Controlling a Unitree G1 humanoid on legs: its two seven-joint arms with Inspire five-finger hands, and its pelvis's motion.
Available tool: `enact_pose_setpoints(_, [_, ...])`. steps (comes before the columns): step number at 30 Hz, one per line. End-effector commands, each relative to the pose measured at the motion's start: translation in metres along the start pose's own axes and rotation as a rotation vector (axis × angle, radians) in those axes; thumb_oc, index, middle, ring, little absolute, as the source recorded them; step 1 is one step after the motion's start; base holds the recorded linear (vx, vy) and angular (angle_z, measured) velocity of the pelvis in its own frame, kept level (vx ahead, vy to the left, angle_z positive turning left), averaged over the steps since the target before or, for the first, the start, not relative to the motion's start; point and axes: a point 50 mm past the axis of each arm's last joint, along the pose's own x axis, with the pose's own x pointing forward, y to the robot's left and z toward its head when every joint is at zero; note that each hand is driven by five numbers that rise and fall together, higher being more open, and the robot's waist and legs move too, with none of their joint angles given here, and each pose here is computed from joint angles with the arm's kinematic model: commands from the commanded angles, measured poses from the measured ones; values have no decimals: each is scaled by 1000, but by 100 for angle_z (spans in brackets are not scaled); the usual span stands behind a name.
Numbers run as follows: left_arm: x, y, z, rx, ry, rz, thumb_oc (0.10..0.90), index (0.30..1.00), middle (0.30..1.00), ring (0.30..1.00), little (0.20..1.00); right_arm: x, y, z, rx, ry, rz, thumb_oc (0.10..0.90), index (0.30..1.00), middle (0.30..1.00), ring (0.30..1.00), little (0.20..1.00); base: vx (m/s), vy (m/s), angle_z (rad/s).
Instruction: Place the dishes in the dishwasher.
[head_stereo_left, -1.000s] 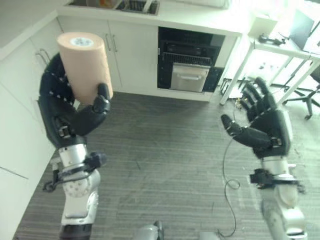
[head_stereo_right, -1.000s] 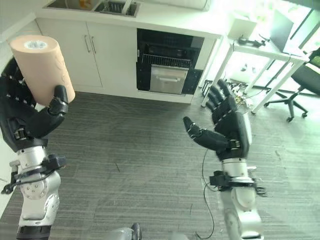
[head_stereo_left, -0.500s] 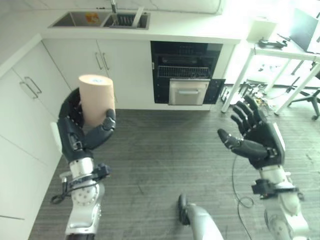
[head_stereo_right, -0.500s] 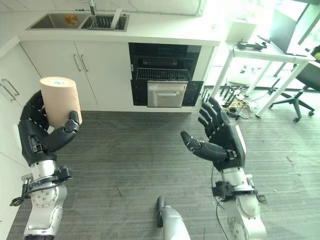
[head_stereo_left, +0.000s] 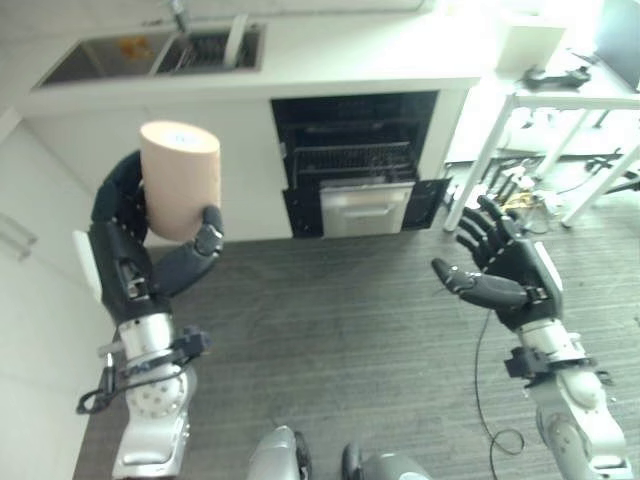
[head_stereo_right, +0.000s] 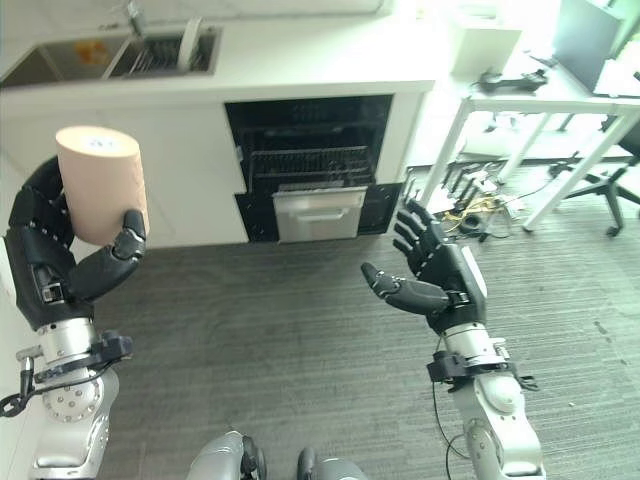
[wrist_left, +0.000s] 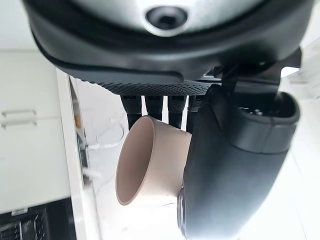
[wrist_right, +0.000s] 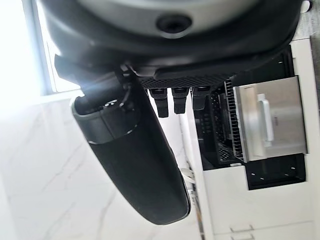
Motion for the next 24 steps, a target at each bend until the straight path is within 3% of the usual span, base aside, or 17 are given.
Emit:
enact_pose_setpoints(1, [28, -3, 41, -48, -285, 10, 400, 300, 300, 300, 300, 10, 9, 43, -39, -232, 67, 800, 900, 900, 900, 900, 297, 79, -39])
enact_pose_setpoints(14, [36, -17, 43, -84, -322, -12, 400, 300, 300, 300, 300, 5, 2, 46, -90, -233, 27, 800, 900, 900, 900, 900, 281, 100, -41])
enact_pose_setpoints(20, [42, -22, 55, -82, -381, -69, 400, 300, 300, 300, 300, 10, 7, 43, -81, -243, -57, 800, 900, 900, 900, 900, 253, 95, 1])
enact_pose_setpoints(24, [41, -24, 54, -63, -369, -97, 400, 300, 300, 300, 300, 8, 17, 31, -77, -167, -24, 800, 900, 900, 900, 900, 357, 195, 25])
